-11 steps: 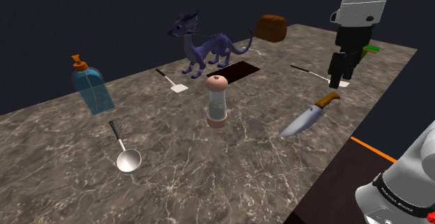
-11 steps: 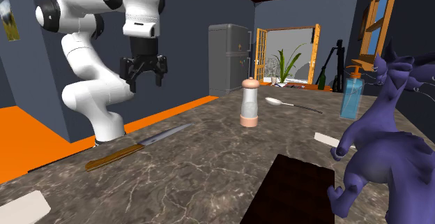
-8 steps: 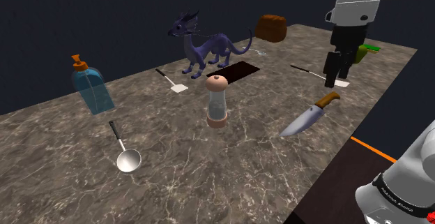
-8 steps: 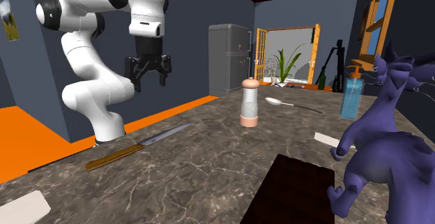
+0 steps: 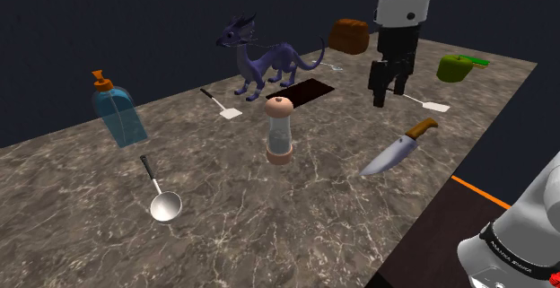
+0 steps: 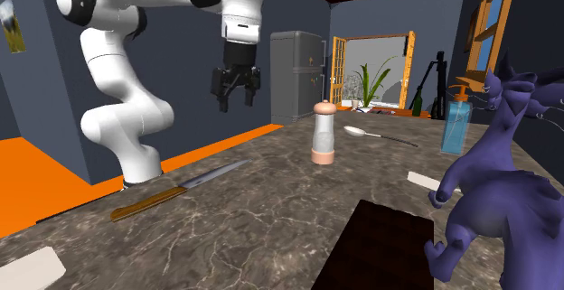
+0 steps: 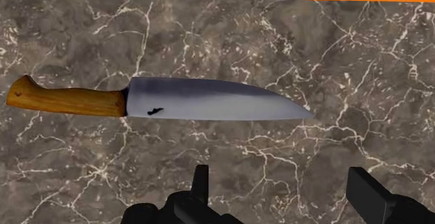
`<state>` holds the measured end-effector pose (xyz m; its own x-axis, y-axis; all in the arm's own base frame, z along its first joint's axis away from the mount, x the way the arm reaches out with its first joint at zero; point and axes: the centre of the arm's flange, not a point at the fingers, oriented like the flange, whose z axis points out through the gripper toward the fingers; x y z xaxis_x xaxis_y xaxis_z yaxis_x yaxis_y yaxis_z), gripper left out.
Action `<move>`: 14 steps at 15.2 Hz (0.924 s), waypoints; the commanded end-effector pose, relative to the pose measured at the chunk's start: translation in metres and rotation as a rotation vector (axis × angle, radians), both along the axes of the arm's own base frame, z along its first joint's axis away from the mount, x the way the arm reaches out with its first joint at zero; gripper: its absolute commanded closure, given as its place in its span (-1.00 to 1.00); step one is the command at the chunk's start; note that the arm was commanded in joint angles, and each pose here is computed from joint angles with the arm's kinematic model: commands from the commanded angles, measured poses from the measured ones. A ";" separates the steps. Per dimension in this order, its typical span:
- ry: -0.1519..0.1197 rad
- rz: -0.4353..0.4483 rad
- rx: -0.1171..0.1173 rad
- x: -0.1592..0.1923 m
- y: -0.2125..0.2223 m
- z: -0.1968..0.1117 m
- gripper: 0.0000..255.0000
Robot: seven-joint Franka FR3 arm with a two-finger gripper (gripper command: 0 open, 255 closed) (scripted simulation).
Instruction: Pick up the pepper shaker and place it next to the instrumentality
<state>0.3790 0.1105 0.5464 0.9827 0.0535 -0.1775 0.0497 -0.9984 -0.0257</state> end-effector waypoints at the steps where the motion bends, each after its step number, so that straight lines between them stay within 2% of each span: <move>1: 0.000 0.009 -0.004 0.020 0.021 0.002 -1.00; 14: -0.001 0.063 -0.035 0.129 0.158 0.016 -1.00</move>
<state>0.5001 0.2591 0.5592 0.9779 0.1073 -0.1793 0.1104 -0.9939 0.0074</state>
